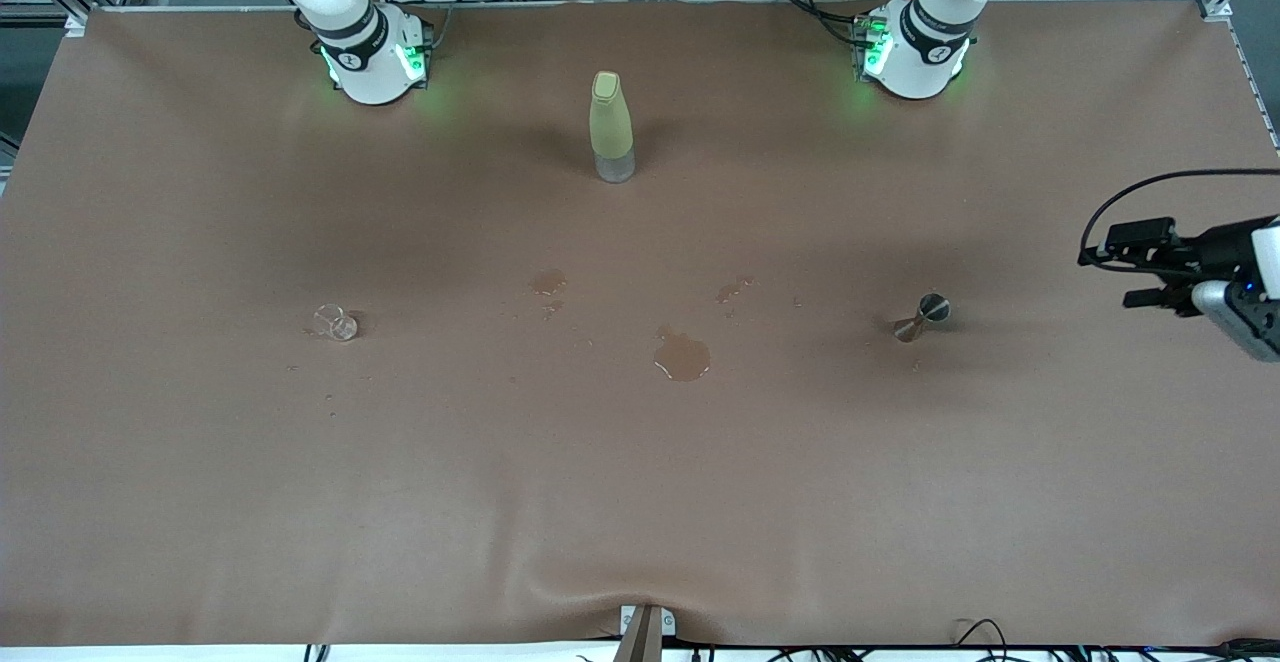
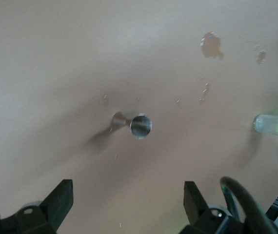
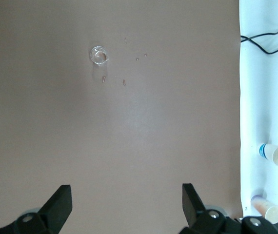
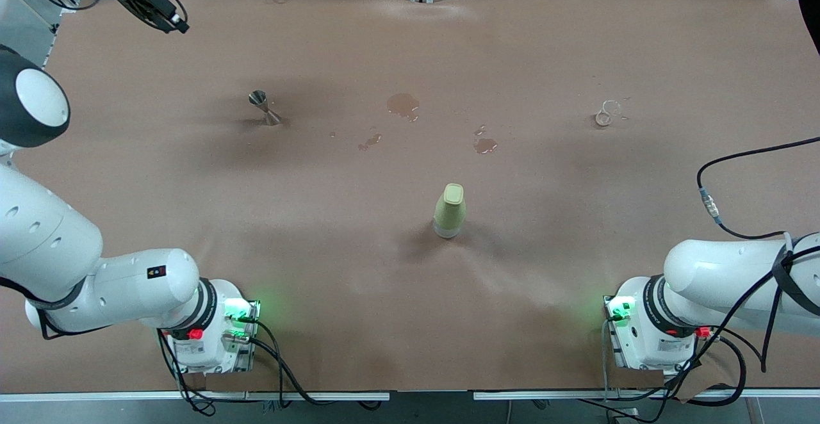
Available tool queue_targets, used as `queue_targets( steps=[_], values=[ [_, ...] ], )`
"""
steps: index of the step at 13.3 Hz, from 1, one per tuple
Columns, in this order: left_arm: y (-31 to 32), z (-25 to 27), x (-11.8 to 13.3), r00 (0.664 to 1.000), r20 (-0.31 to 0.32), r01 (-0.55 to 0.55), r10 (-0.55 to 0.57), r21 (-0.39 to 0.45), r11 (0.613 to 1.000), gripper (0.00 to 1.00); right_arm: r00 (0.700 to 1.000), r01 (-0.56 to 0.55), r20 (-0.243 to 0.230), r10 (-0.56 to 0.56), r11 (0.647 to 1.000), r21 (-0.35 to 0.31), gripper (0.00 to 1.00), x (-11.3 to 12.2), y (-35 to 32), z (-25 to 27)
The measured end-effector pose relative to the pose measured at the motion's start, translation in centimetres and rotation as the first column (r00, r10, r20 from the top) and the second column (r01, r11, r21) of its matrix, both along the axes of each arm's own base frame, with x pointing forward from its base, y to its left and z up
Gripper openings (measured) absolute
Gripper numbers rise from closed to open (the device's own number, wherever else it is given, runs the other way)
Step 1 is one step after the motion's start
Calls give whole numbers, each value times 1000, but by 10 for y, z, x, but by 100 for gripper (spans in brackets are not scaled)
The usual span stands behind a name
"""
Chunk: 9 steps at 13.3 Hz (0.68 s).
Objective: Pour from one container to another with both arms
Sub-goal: 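Lower the left gripper to the steel jigger while the right gripper reaches the beaker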
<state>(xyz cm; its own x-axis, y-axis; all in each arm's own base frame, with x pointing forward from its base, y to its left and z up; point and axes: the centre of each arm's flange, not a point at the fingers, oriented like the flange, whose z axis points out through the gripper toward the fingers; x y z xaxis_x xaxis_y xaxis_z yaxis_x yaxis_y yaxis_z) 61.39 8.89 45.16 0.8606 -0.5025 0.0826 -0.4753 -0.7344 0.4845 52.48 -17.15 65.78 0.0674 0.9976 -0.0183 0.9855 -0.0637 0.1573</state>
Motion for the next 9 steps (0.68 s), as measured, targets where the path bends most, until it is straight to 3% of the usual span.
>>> queue_targets(
  steps=[2, 4, 7, 9],
  values=[
    [-5, -23, 7, 993, 51, 108, -104, -82, 991, 100, 1000, -27, -3, 27, 997, 67, 100, 2, -11, -13],
    [2, -49, 12, 966, 147, 236, -212, -173, 956, 100, 998, -51, -14, 53, 989, 139, 100, 6, -35, -38],
    [23, -99, 16, 879, 341, 433, -333, -281, 856, 100, 993, -106, -18, 115, 961, 254, 100, 17, -64, -85],
    [25, -128, 15, 822, 429, 523, -374, -311, 793, 100, 987, -147, -13, 160, 933, 329, 100, 26, -79, -121]
  ],
)
